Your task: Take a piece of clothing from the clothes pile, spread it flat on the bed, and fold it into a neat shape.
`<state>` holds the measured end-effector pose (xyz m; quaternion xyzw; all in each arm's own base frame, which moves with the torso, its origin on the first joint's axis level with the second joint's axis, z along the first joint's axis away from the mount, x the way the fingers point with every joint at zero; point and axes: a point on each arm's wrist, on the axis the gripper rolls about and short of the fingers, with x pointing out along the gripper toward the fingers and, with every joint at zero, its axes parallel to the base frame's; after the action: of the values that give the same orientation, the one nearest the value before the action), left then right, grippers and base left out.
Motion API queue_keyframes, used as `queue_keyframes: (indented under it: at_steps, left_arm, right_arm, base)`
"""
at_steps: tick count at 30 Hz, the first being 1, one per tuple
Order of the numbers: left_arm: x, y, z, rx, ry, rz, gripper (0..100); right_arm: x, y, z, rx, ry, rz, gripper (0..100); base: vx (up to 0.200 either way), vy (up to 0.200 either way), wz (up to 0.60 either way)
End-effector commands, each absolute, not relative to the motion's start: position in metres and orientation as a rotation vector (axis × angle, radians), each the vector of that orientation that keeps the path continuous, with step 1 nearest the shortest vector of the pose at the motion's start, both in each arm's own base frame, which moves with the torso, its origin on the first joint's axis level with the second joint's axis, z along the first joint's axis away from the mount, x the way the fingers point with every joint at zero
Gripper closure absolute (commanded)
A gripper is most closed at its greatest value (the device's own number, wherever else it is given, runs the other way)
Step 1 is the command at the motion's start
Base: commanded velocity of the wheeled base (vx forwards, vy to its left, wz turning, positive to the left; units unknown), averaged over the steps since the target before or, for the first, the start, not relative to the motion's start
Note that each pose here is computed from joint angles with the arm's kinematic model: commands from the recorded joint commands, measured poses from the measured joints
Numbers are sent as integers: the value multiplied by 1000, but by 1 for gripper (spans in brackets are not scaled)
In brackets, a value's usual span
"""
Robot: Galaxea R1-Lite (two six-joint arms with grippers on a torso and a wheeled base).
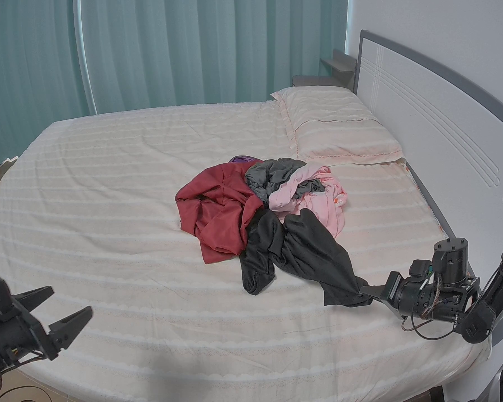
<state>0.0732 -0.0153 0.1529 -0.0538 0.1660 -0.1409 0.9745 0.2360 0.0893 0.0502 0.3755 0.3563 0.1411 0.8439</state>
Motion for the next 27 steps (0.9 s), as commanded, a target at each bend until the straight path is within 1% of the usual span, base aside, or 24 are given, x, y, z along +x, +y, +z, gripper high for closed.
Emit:
queue_keyframes:
  at_steps: [1, 3, 4, 6, 8, 9, 12, 17, 19, 20, 22, 27]
  left_arm:
    - [131, -55, 130, -166, 582, -441, 0]
    - [152, -70, 118, -195, 640, -437, 0]
    - [154, -71, 117, -195, 646, -434, 0]
    - [176, -83, 103, -207, 693, -380, 0]
    - [184, -87, 99, -215, 703, -356, 0]
    - [201, -100, 89, -244, 714, -300, 0]
    - [225, -122, 81, -318, 701, -250, 0]
    - [255, -145, 69, -378, 712, -246, 0]
    - [256, -146, 69, -379, 713, -248, 0]
    - [269, -161, 59, -417, 731, -245, 0]
    - [279, -172, 52, -465, 742, -237, 0]
    - [293, -185, 42, -497, 756, -232, 0]
  right_arm:
    - [238, 84, 52, 805, 734, 284, 100]
    - [239, 83, 51, 805, 734, 281, 100]
    - [239, 84, 51, 804, 735, 282, 100]
    - [240, 82, 52, 808, 726, 275, 100]
    - [240, 81, 52, 809, 724, 272, 100]
    - [240, 81, 53, 808, 722, 272, 100]
    - [241, 80, 53, 809, 721, 270, 100]
    - [241, 80, 52, 810, 724, 270, 100]
    - [241, 80, 52, 809, 724, 271, 100]
    - [241, 80, 52, 809, 724, 271, 100]
    - [241, 80, 53, 809, 721, 274, 100]
    - [241, 80, 53, 809, 721, 274, 100]
  base:
    - [0, 0, 0]
    - [0, 0, 0]
    - [0, 0, 0]
    - [0, 0, 0]
    - [0, 0, 0]
    - [0, 0, 0]
    - [0, 0, 0]
    - [0, 0, 0]
    - [0, 0, 0]
    - [0, 0, 0]
    - [0, 0, 0]
    - [0, 0, 0]
